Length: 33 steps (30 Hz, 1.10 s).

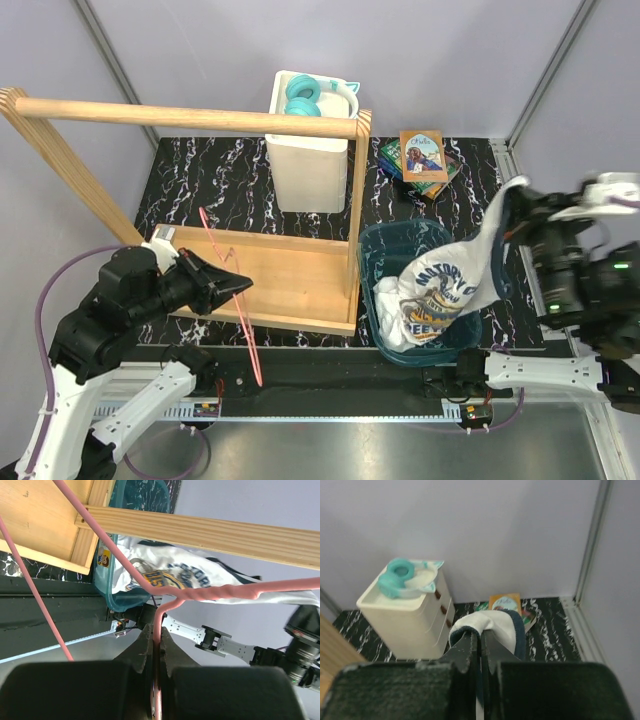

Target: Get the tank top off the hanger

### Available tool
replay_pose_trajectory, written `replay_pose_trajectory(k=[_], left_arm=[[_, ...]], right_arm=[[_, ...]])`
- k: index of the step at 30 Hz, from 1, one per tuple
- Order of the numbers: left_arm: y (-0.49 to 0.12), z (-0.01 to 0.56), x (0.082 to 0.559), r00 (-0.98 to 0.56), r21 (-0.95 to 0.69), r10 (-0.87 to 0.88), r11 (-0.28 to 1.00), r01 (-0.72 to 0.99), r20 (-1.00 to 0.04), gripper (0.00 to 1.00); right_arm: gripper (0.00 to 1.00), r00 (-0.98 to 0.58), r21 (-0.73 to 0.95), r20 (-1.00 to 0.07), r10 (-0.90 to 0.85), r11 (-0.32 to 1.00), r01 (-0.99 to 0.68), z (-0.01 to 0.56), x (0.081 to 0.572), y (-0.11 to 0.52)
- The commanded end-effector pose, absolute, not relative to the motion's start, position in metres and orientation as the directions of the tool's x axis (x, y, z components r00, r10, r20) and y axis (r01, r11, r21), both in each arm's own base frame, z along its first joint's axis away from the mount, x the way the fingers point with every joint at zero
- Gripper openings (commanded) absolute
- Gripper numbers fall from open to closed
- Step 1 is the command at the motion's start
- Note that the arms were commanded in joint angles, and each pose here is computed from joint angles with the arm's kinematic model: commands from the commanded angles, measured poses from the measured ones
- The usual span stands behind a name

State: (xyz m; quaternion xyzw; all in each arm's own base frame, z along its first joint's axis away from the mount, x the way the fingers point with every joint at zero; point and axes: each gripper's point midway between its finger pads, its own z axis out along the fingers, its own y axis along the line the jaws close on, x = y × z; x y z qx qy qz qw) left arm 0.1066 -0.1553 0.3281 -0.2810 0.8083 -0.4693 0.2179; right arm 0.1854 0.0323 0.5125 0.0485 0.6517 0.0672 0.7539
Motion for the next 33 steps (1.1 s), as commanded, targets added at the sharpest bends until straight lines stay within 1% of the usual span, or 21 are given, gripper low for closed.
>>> replay_pose_trajectory(k=[1,2,3,5,6,8,9,10,11,12,15,16,17,19,20,22,23,25,27,31,33], left_arm=[[-0.158,0.352,0.104,-0.755,-0.92,-0.644,0.362,-0.152,-0.128,0.0],[-0.158,0.35,0.104,-0.753,-0.92,-0.648,0.357,-0.163,-0.118,0.0],[-0.157,0.35,0.103,-0.75,-0.921,-0.65,0.355,-0.159,-0.121,0.0],[-0.157,0.349,0.102,-0.752,-0.921,-0.648,0.355,-0.158,-0.121,0.0],[-0.156,0.349,0.101,-0.752,-0.922,-0.647,0.356,-0.153,-0.125,0.0],[-0.157,0.343,0.102,-0.755,-0.917,-0.645,0.362,-0.165,-0.119,0.0],[-0.156,0.341,0.101,-0.755,-0.917,-0.645,0.362,-0.166,-0.118,0.0],[-0.156,0.339,0.101,-0.756,-0.916,-0.644,0.364,-0.169,-0.116,0.0],[-0.157,0.335,0.101,-0.757,-0.914,-0.643,0.369,-0.172,-0.117,0.0],[-0.157,0.334,0.102,-0.757,-0.912,-0.642,0.373,-0.17,-0.121,0.0],[-0.156,0.329,0.105,-0.755,-0.904,-0.637,0.399,-0.153,-0.154,0.0],[-0.155,0.329,0.107,-0.753,-0.901,-0.637,0.407,-0.148,-0.164,0.0],[-0.155,0.327,0.108,-0.754,-0.897,-0.631,0.422,-0.135,-0.183,0.0],[-0.154,0.326,0.11,-0.751,-0.89,-0.628,0.438,-0.126,-0.203,0.0],[-0.154,0.325,0.112,-0.751,-0.887,-0.624,0.448,-0.116,-0.217,0.0],[-0.155,0.327,0.113,-0.753,-0.885,-0.616,0.454,-0.101,-0.229,0.0],[-0.156,0.328,0.113,-0.756,-0.884,-0.61,0.458,-0.09,-0.239,0.0],[-0.156,0.331,0.111,-0.761,-0.884,-0.597,0.463,-0.067,-0.255,0.0],[-0.156,0.338,0.104,-0.766,-0.892,-0.584,0.451,-0.032,-0.268,0.0],[-0.146,0.367,0.073,-0.754,-0.904,-0.551,0.406,0.133,-0.359,0.0],[-0.146,0.379,0.059,-0.759,-0.906,-0.527,0.376,0.195,-0.382,0.0]], right_arm=[[0.0,-0.007,0.125,-0.992,0.124,0.986,-0.107,0.433,0.193,0.096],[0.0,-0.041,0.073,-0.997,0.068,0.991,-0.114,0.407,0.195,0.109],[0.0,-0.084,0.144,-0.988,0.133,0.98,-0.14,0.393,0.194,0.124],[0.0,-0.151,0.113,-0.985,0.089,0.981,-0.155,0.354,0.193,0.142],[0.0,-0.188,0.194,-0.968,0.166,0.971,-0.139,0.342,0.193,0.148],[0.0,-0.247,0.206,-0.953,0.173,0.971,-0.118,0.308,0.191,0.15],[0.0,-0.288,0.304,-0.919,0.268,0.949,-0.087,0.297,0.189,0.154],[0.0,-0.308,0.336,-0.9,0.307,0.941,-0.045,0.287,0.189,0.15],[0.0,-0.346,0.319,-0.89,0.297,0.948,-0.008,0.267,0.184,0.14],[0.0,-0.378,0.399,-0.843,0.382,0.916,0.034,0.258,0.181,0.141],[0.04,-0.452,0.464,-0.769,0.452,0.881,0.091,0.227,0.171,0.136],[0.09,-0.466,0.486,-0.746,0.477,0.867,0.11,0.222,0.168,0.134],[0.2,-0.486,0.479,-0.731,0.479,0.868,0.134,0.212,0.162,0.125],[0.32,-0.525,0.509,-0.684,0.507,0.847,0.155,0.206,0.153,0.123],[0.45,-0.557,0.514,-0.664,0.5,0.845,0.147,0.205,0.146,0.122],[0.62,-0.591,0.506,-0.658,0.467,0.855,0.112,0.208,0.139,0.121],[0.82,-0.622,0.526,-0.636,0.456,0.846,0.082,0.216,0.132,0.125],[0.94,-0.65,0.534,-0.638,0.414,0.845,0.014,0.234,0.125,0.127],[1.0,-0.682,0.532,-0.638,0.357,0.845,-0.055,0.246,0.117,0.131],[1.0,-0.679,0.568,-0.657,0.329,0.808,-0.158,0.285,0.11,0.131],[1.0,-0.678,0.569,-0.679,0.281,0.785,-0.245,0.3,0.105,0.14]])
